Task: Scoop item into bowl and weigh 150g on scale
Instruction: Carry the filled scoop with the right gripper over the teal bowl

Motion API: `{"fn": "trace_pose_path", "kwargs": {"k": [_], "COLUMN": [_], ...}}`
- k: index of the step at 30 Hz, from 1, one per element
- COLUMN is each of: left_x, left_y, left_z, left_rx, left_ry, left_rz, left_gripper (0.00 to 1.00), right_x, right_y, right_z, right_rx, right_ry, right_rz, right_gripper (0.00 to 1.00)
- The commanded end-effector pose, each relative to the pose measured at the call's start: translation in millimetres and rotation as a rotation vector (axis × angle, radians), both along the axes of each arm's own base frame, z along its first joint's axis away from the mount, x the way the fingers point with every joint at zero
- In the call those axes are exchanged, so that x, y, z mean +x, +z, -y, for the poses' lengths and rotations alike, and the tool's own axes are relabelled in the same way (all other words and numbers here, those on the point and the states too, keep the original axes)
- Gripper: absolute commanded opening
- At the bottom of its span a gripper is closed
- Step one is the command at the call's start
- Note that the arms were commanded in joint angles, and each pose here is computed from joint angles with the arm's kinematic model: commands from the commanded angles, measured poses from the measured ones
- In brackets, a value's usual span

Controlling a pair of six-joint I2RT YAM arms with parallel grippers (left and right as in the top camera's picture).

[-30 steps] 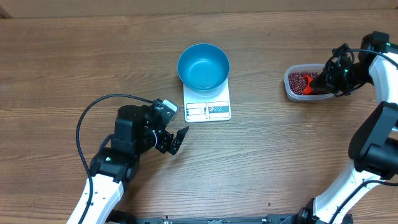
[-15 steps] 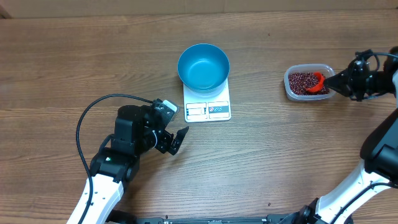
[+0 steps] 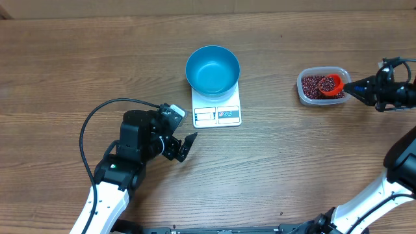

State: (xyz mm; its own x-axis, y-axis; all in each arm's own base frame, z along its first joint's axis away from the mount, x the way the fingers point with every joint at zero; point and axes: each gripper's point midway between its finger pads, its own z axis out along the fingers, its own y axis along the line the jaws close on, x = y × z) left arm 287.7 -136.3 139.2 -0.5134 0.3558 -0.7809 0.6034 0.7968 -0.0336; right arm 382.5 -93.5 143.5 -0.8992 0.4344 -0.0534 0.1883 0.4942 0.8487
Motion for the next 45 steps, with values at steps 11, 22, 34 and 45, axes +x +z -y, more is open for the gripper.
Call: {"fn": "trace_pose_path", "kwargs": {"k": [11,22,34,45], "left_x": [1.0,1.0,1.0,1.0], "left_y": [-1.9,-1.9,-1.9,-1.9], "left_z": [-1.3,-1.3,-1.3,-1.2], "left_rx": [-0.003,-0.003,-0.003,-0.003], "left_ry": [0.012,0.012,0.012,0.012], "left_rz": [-0.011,-0.011,-0.011,-0.011], "left_gripper": [0.99,1.0,0.99,0.99], "right_x": [17.6,32.8,52.7,78.4], "right_y": [42.4,73.1,53.7,33.9], "right_z": [-59.2,-148.4,-238.0,-294.2], "right_rx": [0.174,0.339,0.273,-0.116], "right_ry": [0.123,0.282,0.428,0.413], "right_rz": [0.219,0.343,0.221,0.18], "right_gripper": [0.04,0.04,0.04,0.04]}}
